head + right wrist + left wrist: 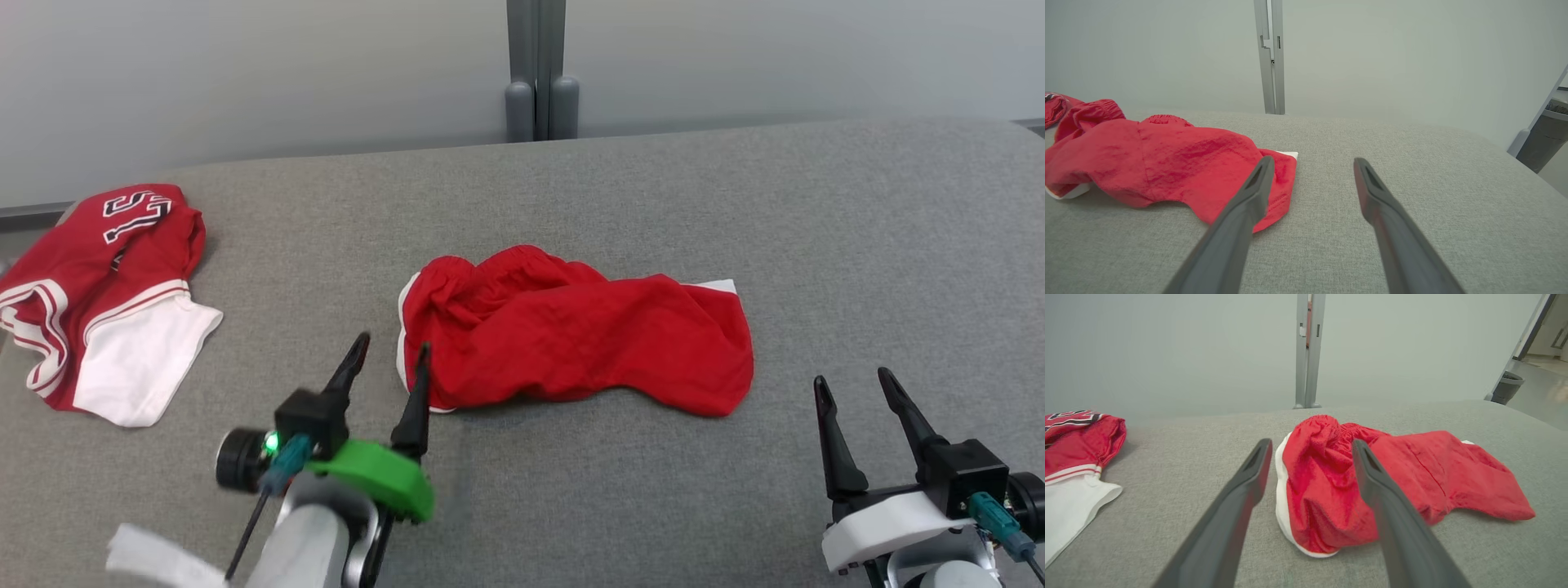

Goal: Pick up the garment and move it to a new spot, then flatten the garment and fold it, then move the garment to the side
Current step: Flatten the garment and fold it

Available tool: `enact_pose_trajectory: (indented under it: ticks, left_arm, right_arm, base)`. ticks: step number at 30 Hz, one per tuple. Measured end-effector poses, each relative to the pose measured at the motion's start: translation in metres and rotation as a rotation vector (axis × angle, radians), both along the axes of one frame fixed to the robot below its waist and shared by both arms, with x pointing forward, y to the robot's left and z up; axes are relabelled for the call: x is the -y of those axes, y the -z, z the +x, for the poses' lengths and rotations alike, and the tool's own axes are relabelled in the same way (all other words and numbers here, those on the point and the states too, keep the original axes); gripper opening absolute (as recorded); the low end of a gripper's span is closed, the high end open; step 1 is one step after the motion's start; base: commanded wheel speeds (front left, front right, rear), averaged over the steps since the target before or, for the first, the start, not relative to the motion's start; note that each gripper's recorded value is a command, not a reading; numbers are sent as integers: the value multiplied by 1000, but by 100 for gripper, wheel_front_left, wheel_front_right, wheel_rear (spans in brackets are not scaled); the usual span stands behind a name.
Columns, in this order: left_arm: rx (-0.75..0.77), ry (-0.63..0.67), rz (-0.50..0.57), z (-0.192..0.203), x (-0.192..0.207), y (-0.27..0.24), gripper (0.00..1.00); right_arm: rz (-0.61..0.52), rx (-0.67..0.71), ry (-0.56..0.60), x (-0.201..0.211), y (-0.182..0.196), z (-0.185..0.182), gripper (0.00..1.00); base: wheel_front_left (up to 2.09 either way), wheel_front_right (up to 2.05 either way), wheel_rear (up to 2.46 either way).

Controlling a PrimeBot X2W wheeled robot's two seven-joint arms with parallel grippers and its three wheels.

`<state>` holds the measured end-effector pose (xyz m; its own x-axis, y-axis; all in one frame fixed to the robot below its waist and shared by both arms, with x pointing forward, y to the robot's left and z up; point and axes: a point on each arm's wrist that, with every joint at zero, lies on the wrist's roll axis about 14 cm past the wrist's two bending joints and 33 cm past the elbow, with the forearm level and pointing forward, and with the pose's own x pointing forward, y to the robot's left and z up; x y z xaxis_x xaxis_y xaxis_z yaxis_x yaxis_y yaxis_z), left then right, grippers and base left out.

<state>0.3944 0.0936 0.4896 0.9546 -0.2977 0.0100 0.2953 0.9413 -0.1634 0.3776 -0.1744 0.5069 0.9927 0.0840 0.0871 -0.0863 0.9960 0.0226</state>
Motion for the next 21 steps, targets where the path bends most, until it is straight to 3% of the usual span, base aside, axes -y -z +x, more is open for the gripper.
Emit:
enact_pose_trajectory:
  ticks: [7, 15, 21]
  left_arm:
    - [-48, 195, 142, 63, 55, -27, 100]
    - [-334, 330, 378, 102, 93, 9, 100]
    - [-488, 392, 456, 112, 111, 38, 100]
  right_arm:
    - [-10, -9, -14, -5, 4, 13, 100]
    - [-19, -36, -1, 0, 14, 22, 100]
    - [-17, -70, 27, 10, 25, 23, 100]
  base:
    - [0, 0, 0]
    - [0, 0, 0]
    - [0, 0, 0]
